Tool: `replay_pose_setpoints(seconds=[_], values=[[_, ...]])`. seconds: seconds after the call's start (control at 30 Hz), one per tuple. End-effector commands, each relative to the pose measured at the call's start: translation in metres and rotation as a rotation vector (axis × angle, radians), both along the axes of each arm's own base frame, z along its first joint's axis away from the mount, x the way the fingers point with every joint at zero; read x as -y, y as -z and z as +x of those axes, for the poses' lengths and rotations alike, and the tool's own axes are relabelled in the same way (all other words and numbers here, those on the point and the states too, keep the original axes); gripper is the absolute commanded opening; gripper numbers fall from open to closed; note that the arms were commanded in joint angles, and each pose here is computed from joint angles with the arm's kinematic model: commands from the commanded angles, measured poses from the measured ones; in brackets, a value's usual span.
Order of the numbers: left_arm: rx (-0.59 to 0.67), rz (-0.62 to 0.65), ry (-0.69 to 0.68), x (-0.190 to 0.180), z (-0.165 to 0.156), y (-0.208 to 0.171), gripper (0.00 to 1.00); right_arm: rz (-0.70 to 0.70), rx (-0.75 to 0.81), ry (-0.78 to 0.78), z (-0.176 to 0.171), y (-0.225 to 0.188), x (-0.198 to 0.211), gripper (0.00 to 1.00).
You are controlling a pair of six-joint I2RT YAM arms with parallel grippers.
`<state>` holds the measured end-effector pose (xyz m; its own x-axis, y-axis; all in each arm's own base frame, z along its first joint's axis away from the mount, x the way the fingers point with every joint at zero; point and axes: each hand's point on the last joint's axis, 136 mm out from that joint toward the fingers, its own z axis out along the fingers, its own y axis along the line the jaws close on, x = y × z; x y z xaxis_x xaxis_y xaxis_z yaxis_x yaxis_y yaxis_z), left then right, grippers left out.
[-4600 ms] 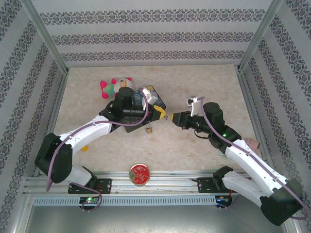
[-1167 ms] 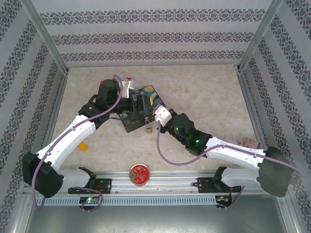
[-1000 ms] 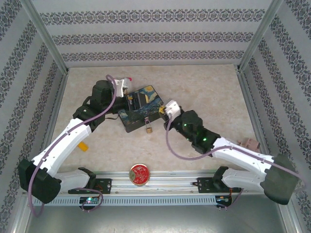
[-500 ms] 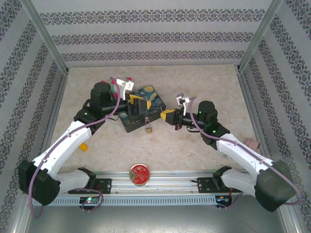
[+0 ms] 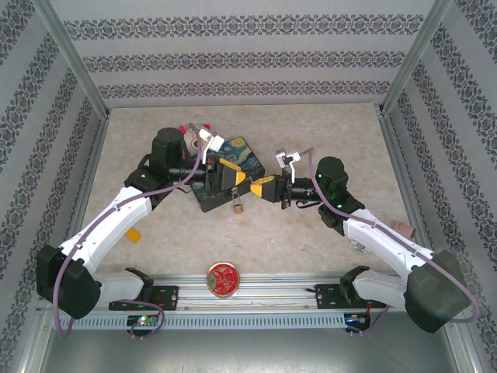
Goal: Unlock the padlock with the key
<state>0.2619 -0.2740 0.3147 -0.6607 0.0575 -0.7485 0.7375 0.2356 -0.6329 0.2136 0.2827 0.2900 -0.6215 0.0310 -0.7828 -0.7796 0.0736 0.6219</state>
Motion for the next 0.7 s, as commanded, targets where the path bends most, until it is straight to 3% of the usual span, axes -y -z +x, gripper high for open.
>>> replay_pose_setpoints(seconds=[0.0,0.23,0.53,0.67], values=[[0.028,-0.065,0.084,0.007,-0.008,-0.015,0.53,0.036,0.052,-0.046,-0.008,-0.019,-0.005,0.0],[-0.002,-0.079,0.137,0.013,-0.012,-0.011,0.4,0.041,0.062,-0.045,-0.009,-0.021,-0.005,0.0],[-0.026,-0.082,0.19,0.022,-0.019,-0.006,0.35,0.038,0.061,-0.045,-0.006,-0.019,-0.007,0.0],[-0.031,-0.081,0.199,0.025,-0.019,-0.004,0.27,0.038,0.061,-0.048,-0.006,-0.019,-0.007,0.0]])
